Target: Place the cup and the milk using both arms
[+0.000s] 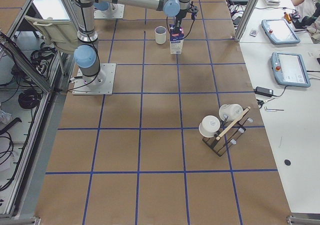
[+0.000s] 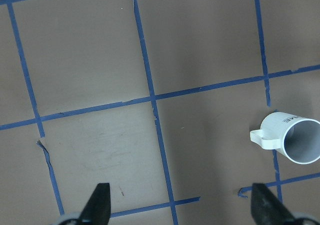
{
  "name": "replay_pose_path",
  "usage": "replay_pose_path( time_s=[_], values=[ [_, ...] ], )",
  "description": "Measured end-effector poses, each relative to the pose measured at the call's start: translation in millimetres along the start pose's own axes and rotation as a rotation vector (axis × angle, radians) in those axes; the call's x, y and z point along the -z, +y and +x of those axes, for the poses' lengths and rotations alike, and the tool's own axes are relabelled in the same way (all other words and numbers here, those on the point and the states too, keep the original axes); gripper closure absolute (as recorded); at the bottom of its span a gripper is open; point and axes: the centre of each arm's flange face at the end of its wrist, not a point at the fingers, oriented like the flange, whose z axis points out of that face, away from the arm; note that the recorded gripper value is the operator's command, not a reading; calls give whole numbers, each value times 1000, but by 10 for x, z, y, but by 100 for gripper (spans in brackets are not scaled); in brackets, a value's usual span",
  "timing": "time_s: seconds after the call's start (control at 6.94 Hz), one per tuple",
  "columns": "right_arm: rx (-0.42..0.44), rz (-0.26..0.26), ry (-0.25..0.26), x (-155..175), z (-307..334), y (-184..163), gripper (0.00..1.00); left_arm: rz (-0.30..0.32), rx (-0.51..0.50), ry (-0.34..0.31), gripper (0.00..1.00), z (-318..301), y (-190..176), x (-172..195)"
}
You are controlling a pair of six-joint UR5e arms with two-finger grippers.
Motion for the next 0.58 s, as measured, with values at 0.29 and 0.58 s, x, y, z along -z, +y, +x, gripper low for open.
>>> replay_pose_path(
  time_s=[0.29, 0.58],
  values=[
    [27, -28, 11, -147, -96, 127, 74, -5, 7, 1, 0, -18, 12, 0],
    [47, -39, 17, -195, -212, 229, 74, -6, 10, 0, 0, -33, 12, 0]
  ],
)
